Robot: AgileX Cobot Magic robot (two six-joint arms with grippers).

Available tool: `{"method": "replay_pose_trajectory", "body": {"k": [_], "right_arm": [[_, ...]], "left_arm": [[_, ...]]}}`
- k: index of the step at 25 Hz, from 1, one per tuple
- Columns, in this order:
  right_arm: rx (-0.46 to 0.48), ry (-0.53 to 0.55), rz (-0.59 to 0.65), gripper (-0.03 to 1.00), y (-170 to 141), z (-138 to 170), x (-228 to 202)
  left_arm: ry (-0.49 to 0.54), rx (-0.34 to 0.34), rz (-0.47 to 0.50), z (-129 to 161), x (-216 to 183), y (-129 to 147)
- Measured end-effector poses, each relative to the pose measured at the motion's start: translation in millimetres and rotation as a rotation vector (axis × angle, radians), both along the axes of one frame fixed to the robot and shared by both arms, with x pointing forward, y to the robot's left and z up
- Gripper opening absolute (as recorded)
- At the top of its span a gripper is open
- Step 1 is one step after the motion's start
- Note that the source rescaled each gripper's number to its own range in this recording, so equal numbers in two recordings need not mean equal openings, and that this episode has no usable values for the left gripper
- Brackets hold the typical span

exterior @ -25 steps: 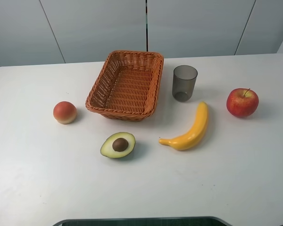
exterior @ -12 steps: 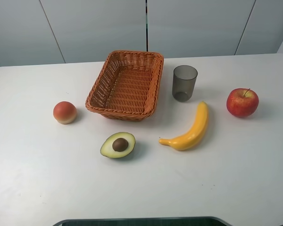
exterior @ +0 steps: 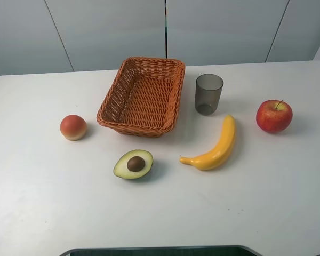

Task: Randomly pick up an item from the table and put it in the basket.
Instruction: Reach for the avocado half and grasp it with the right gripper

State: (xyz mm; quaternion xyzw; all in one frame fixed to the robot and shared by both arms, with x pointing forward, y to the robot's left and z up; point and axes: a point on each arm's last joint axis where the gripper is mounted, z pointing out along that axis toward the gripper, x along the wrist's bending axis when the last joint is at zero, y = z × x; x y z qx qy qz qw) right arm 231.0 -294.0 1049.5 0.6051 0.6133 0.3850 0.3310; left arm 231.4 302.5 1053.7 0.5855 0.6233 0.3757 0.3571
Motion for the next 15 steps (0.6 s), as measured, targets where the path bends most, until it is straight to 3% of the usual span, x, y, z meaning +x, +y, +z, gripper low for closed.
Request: {"method": "replay_pose_trajectory", "body": {"k": [15], "right_arm": [[0.000,0.000,0.000,1.00,0.0,0.0,0.0]], "left_arm": [[0.000,0.000,0.000,0.0,0.0,0.0]]}}
